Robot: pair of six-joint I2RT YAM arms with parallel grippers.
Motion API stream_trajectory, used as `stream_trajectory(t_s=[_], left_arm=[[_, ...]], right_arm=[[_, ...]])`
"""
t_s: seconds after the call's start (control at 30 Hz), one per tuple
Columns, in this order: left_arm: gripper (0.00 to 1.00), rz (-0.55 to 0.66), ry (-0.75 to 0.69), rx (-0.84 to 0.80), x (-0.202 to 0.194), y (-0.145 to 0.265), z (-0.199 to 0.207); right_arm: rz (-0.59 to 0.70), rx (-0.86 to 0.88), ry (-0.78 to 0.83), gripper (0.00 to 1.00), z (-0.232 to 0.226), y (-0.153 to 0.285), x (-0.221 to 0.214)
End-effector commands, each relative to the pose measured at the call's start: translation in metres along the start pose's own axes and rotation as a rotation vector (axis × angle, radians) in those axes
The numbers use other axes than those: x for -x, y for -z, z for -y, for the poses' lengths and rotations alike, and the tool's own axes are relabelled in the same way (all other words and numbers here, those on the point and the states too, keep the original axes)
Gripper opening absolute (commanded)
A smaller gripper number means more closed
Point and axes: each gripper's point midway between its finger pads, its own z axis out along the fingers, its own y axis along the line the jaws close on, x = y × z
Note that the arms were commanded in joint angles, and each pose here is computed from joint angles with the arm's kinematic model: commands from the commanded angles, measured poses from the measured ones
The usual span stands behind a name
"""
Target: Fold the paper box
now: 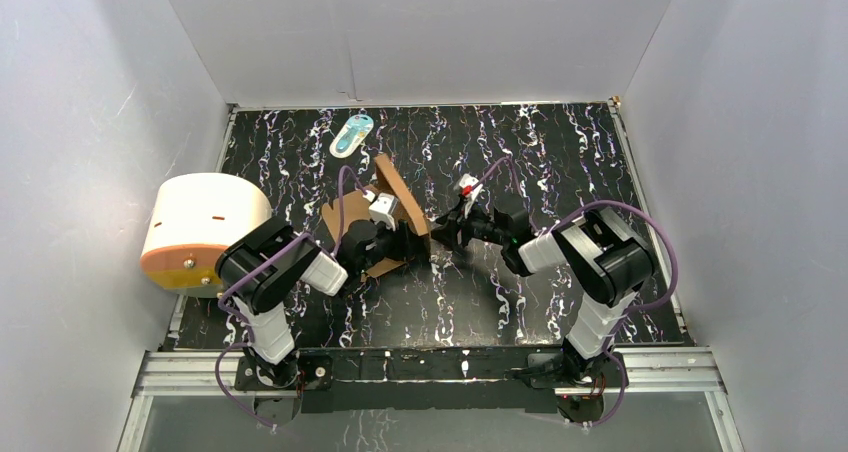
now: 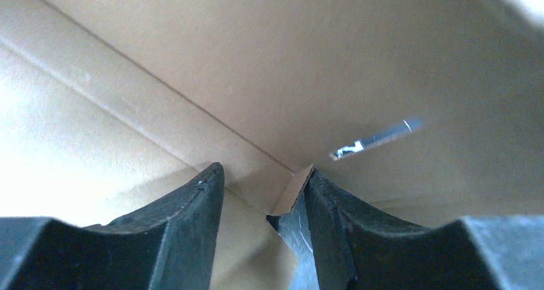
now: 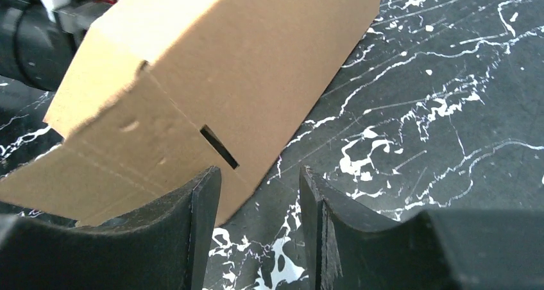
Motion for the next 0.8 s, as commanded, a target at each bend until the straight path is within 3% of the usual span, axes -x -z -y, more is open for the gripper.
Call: stream_trajectory(t_s=[0.0, 0.5, 0.77], left_arm=[[0.49, -0.026, 0.018, -0.007, -0.004, 0.020, 0.005], [0.66, 0.083, 0.104, -0.033, 0.032, 0.062, 0.020], [0.76, 0.147, 0.120, -0.157, 0.064, 0.082, 0.049]], right_arm=[[0.088, -0.055, 0.068, 0.57, 0.002, 0.005, 0.026], [0.048, -0.040, 0.074, 0.58, -0.003, 0.012, 0.015], [0.045, -0.030, 0.075, 0.59, -0.008, 0.016, 0.014]])
